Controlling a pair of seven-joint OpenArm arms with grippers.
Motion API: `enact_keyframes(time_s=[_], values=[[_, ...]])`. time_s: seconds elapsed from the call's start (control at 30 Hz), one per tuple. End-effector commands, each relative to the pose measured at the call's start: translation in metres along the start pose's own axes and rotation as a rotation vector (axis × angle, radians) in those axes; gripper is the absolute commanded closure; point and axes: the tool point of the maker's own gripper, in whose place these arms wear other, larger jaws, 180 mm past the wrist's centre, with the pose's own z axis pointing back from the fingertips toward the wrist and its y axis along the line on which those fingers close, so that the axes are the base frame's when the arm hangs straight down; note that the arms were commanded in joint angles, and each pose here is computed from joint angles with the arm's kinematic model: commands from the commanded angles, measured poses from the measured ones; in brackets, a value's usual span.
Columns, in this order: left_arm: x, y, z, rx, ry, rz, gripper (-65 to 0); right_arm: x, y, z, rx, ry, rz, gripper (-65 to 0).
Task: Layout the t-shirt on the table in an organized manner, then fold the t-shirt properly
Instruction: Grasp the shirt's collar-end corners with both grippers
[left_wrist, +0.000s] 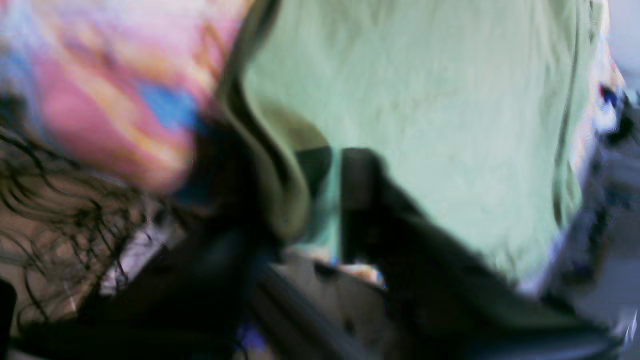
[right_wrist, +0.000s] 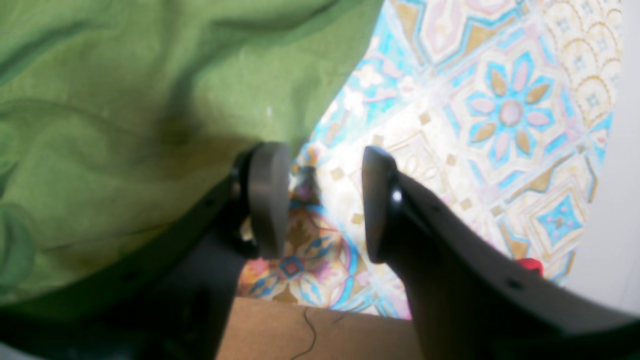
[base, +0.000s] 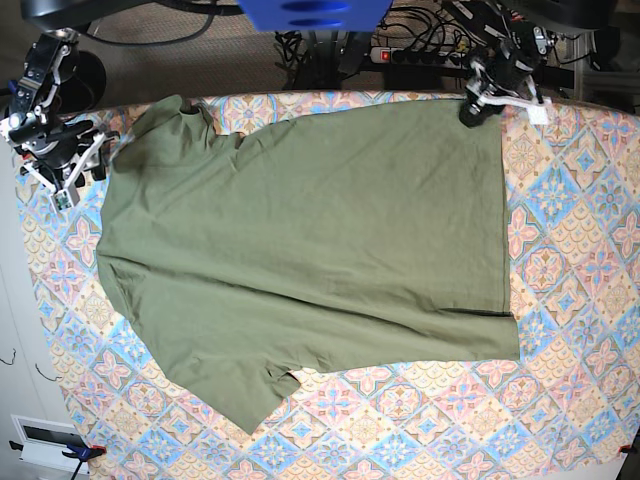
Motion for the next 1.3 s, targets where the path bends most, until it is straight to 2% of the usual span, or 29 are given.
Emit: enact_keyframes(time_s=[0.0,0.07,0.23,0.37,0.4,0.53,0.6,0.7,0.83,1.03,1.27], values=[[-0.005,-0.002,0.003,-0.011,0.016,-0.011,-1.9,0.012,-0.009,0.007,-0.022,-0.036,0.018,-22.9],[-0.001,-0.001,0.005,-0.01,0.019,-0.031,0.0,0.007,-0.008,0.007,-0.02,-0.022,0.017,-22.8],[0.002,-0.001,0.006,-0.009,0.017,-0.04,0.0,-0.021,-0.022,0.016,-0.059,0.097,-0.017,-23.2],[0.006,0.001,0.007,-0.004,0.018,-0.059,0.0,-0.025,-0.026,0.018,-0.068,0.107,-0.03,-23.7],[0.008,0.0,0.007,-0.005,0.016,-0.062,0.0,-0.025,-0.025,0.018,-0.065,0.109,-0.028,-25.1],[0.007,0.001,0.007,-0.004,0.017,-0.062,0.0,-0.025,-0.021,0.017,-0.051,0.103,-0.033,-37.6],[0.007,0.001,0.007,-0.004,0.017,-0.062,0.0,-0.025,-0.016,0.013,-0.014,0.085,-0.068,-40.5],[0.007,0.001,0.007,-0.005,0.017,-0.063,0.0,-0.03,-0.006,0.004,0.063,0.059,-0.156,-39.4],[0.007,0.001,0.007,-0.005,0.017,-0.063,0.0,-0.053,-0.002,-0.006,0.106,0.096,-0.243,-39.0],[0.01,0.001,0.008,-0.002,0.018,-0.073,0.0,-0.042,-0.003,-0.012,0.116,0.067,-0.265,-39.0],[0.01,0.002,0.008,-0.002,0.018,-0.075,0.0,-0.042,0.023,-0.021,0.167,0.06,-0.282,-38.9]])
